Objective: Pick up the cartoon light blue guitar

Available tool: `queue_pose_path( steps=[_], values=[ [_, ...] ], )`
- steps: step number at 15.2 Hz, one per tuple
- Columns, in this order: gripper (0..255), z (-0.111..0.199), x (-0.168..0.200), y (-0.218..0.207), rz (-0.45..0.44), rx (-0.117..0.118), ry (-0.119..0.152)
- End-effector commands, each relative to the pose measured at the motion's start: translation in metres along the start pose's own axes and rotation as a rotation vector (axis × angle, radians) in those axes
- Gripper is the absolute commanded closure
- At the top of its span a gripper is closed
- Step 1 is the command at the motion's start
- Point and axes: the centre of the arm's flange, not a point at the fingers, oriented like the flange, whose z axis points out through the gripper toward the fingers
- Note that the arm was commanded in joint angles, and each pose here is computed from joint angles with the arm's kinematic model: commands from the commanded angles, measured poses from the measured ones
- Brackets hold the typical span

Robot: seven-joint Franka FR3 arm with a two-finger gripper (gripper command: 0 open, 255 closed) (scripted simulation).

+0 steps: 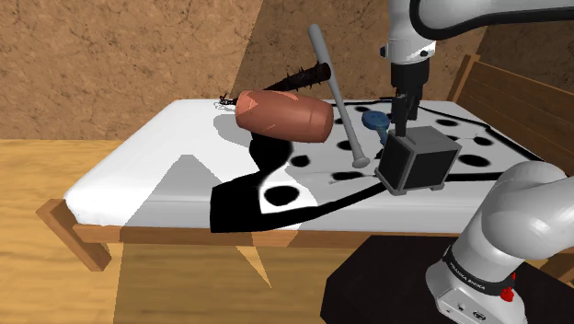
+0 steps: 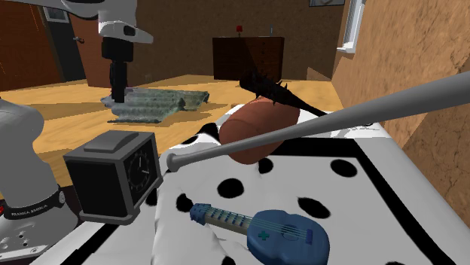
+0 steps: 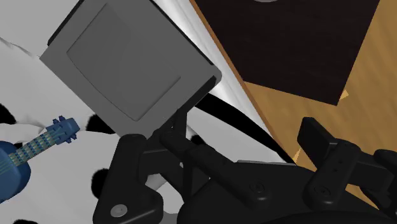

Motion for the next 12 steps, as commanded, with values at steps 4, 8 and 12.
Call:
queue_pose_path(
  steps=[4, 8, 12],
  values=[
    [0, 0.015, 0.026, 0.025, 0.081, 0.011, 0.014],
    [0, 0.034, 0.058, 0.061, 0.190, 0.027, 0.032],
    [0, 0.054, 0.087, 0.100, 0.299, 0.042, 0.050]
  ],
)
